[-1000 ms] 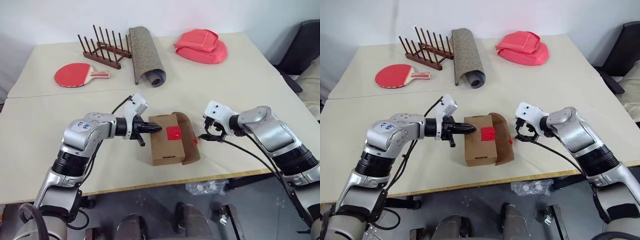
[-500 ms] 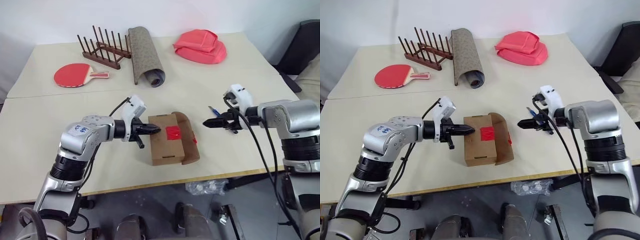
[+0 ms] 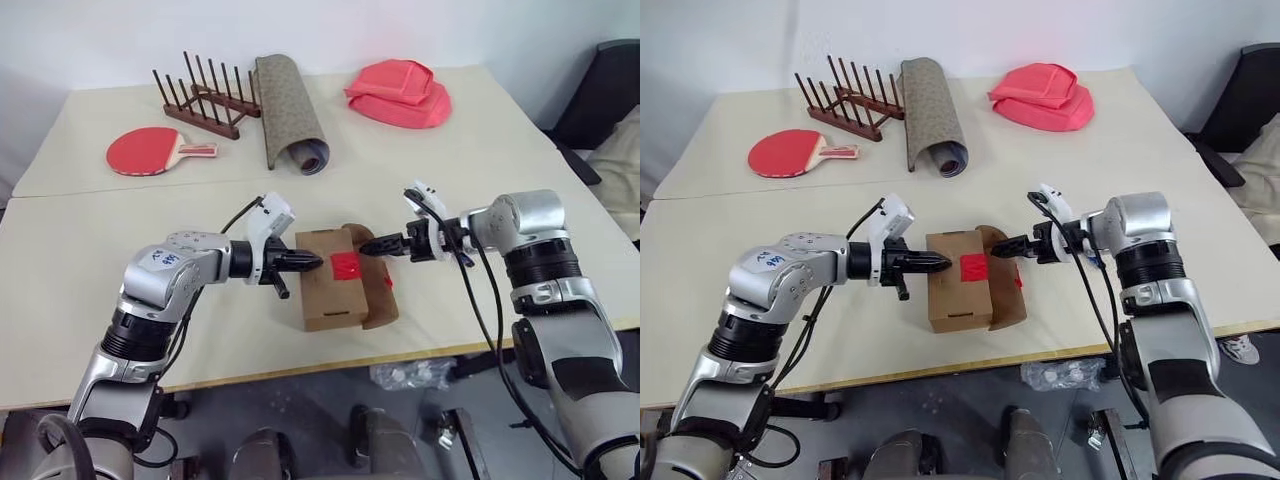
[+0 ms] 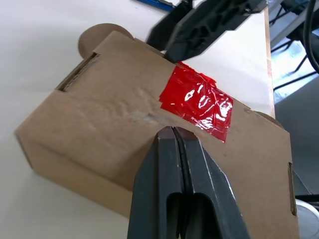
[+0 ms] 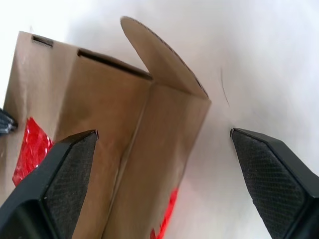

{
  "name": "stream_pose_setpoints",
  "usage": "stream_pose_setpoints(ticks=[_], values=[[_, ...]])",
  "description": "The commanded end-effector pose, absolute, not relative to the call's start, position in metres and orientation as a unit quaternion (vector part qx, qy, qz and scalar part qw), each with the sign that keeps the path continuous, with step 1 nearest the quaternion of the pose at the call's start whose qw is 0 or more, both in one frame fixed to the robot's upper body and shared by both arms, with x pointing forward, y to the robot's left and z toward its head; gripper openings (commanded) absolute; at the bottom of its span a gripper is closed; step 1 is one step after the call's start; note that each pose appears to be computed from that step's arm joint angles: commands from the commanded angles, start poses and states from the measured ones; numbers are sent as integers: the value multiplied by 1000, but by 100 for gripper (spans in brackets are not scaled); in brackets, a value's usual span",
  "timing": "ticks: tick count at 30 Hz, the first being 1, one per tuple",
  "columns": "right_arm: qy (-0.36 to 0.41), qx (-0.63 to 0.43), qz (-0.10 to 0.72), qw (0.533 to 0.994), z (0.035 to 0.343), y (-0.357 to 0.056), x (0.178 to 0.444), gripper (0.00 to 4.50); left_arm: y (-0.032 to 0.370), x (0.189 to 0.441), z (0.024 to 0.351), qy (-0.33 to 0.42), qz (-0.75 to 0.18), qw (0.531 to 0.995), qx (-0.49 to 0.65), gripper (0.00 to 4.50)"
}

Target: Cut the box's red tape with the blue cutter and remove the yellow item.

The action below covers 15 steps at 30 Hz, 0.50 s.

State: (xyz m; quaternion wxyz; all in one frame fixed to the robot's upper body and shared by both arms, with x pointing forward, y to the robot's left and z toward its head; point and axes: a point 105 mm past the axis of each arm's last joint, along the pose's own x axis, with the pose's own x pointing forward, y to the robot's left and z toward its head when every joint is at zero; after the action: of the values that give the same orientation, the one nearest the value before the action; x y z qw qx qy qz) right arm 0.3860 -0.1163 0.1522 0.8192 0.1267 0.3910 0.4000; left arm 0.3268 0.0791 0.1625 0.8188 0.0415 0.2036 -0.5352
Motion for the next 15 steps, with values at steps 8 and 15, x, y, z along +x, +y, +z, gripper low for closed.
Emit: stream_pose_setpoints(ticks=[8,15], values=[[413,120,424,797,146,-106,378,198,81,325,148,233,-530,814,46,0],[413,134,402,806,154,-107,381,5,80,326,148,233,-531,814,48,0]])
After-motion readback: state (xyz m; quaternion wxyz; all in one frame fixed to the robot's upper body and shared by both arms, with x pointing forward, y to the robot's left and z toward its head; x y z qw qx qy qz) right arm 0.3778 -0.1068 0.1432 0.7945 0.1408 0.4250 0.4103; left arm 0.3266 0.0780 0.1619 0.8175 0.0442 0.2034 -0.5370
